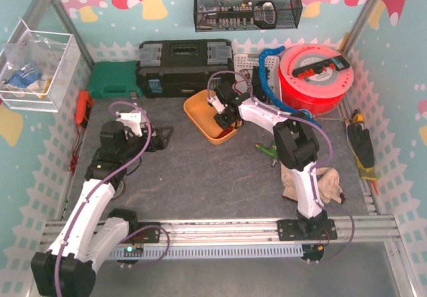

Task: Install the large spring

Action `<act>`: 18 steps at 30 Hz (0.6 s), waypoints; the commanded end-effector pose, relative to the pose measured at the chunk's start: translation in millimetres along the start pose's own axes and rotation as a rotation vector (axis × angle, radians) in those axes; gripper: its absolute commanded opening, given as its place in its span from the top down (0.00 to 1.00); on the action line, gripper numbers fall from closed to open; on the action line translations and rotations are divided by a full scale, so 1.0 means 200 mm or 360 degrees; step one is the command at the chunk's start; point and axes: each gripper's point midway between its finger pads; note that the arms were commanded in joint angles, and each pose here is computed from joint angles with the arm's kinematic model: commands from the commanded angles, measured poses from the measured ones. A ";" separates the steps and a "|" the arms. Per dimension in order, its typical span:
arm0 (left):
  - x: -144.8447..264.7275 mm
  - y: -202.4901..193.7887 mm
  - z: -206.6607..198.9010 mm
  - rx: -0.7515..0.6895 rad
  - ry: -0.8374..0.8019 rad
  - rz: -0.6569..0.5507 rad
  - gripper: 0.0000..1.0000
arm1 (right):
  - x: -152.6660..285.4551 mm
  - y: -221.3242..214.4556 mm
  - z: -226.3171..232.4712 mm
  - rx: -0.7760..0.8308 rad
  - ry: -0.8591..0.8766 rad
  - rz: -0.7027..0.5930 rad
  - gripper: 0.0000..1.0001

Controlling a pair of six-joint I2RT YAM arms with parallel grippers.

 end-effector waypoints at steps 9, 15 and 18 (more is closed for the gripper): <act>0.01 -0.01 -0.01 -0.0023 -0.0015 0.0007 0.01 | 0.04 -0.07 0.04 0.0067 0.0088 0.0080 0.57; 0.01 0.00 -0.01 -0.0022 -0.0010 -0.0006 0.01 | -0.02 -0.14 0.06 0.0062 0.0102 0.0155 0.57; 0.01 0.00 -0.01 -0.0022 -0.0011 -0.0005 0.01 | -0.05 -0.14 0.07 0.0053 0.0117 0.0162 0.58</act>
Point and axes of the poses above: each gripper's point midway between its finger pads, its own x axis back along the fingers, its own z axis along the line the jaws close on, y = z × x, and after that the axes turned 14 degrees about x, right-handed
